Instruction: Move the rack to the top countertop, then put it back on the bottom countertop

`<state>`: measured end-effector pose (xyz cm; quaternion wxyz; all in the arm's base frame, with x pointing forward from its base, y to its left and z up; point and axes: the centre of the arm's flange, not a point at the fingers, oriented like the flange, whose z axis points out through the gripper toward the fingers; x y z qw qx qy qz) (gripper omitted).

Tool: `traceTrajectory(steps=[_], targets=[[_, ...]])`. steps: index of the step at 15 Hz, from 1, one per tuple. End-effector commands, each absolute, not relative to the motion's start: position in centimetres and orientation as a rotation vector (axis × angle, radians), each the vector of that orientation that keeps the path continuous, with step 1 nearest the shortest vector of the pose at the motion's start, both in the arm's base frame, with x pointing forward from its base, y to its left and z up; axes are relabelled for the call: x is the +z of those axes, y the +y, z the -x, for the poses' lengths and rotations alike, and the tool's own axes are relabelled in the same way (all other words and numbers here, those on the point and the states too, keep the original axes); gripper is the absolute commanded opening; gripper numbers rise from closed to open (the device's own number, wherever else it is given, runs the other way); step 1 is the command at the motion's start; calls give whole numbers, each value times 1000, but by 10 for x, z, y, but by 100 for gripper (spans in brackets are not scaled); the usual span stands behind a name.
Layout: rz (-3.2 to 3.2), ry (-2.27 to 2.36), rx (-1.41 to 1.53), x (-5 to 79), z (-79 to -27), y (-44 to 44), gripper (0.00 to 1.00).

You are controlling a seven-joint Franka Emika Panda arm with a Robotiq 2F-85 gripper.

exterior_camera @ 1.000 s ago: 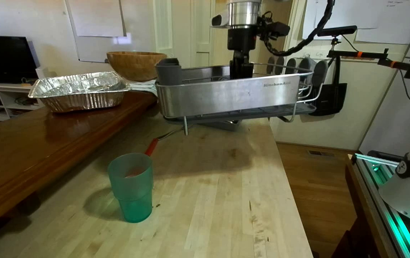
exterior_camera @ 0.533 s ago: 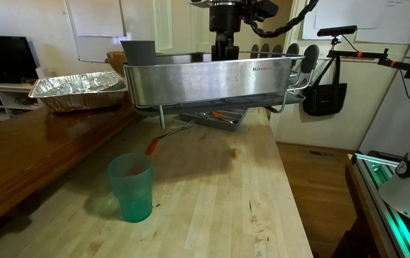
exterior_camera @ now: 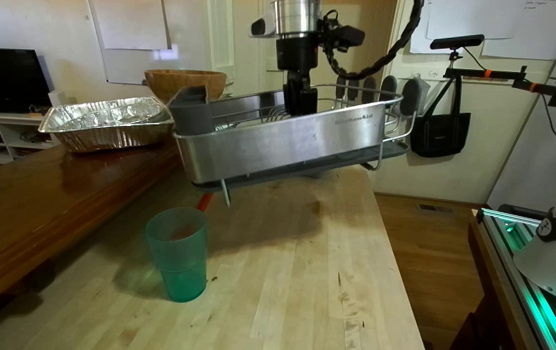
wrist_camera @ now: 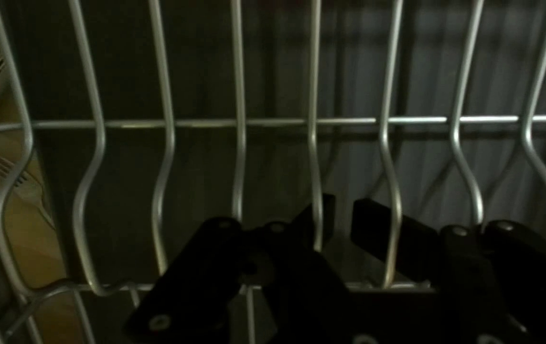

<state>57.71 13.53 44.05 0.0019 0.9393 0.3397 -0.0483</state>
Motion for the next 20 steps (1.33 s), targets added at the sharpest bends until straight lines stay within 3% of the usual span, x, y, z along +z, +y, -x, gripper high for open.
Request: traceTrajectory(steps=[1, 7, 20], targets=[[-2872, 1080, -257, 468, -646, 162, 5], [-2673, 1104, -265, 478, -679, 175, 5], [-2670, 1290, 34, 552, -718, 248, 5]])
